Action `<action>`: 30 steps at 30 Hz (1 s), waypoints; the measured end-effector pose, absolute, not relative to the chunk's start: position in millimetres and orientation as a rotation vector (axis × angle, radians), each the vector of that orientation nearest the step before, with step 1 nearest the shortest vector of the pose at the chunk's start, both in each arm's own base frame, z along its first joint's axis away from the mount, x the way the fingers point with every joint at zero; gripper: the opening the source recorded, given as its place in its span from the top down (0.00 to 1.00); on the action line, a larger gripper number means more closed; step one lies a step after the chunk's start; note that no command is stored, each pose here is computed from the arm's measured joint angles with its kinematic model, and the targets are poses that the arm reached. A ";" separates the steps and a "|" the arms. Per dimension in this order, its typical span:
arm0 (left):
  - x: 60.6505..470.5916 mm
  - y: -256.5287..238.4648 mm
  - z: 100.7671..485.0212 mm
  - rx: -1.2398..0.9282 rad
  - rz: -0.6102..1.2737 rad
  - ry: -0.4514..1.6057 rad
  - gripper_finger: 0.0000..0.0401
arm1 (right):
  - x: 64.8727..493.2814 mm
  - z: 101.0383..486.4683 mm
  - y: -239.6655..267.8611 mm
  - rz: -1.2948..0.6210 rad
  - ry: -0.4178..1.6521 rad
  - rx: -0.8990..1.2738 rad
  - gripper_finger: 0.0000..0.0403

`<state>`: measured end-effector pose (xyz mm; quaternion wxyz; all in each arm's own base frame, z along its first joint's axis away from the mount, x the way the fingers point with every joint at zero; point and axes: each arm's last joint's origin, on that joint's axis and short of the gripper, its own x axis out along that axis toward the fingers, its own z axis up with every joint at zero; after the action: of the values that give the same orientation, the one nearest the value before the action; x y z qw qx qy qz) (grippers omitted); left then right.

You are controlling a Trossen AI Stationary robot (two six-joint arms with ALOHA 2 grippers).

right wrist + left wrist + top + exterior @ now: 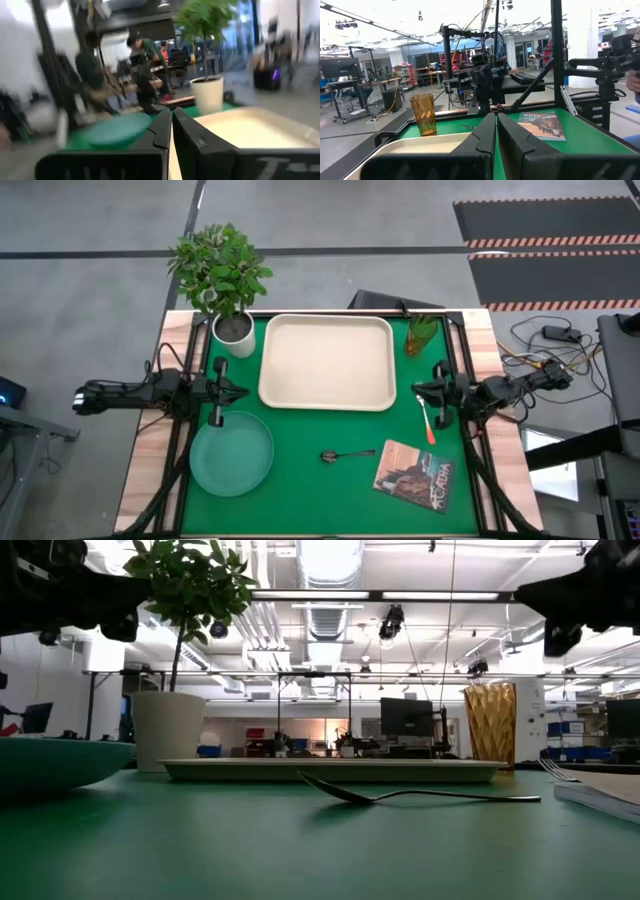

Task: Pick and place plate/cup/fork/spoon on tray
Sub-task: Put the brown glass on the white tray

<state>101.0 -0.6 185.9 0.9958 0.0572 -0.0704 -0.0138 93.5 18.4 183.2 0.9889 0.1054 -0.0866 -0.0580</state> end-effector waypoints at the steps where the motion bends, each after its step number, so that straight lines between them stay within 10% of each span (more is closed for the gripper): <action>1: 101.0 -0.7 186.0 0.115 -0.028 -0.141 1.00 | 93.5 183.0 18.1 -0.124 -0.174 0.235 0.98; 30: 86.6 0.2 225.4 0.119 0.031 -0.570 1.00 | 88.8 196.5 9.5 -0.374 -0.310 0.377 0.98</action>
<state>86.6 0.2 225.4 0.9578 0.0589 -0.2809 0.0153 88.8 9.5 196.5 0.9531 0.1855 -0.1527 -0.1841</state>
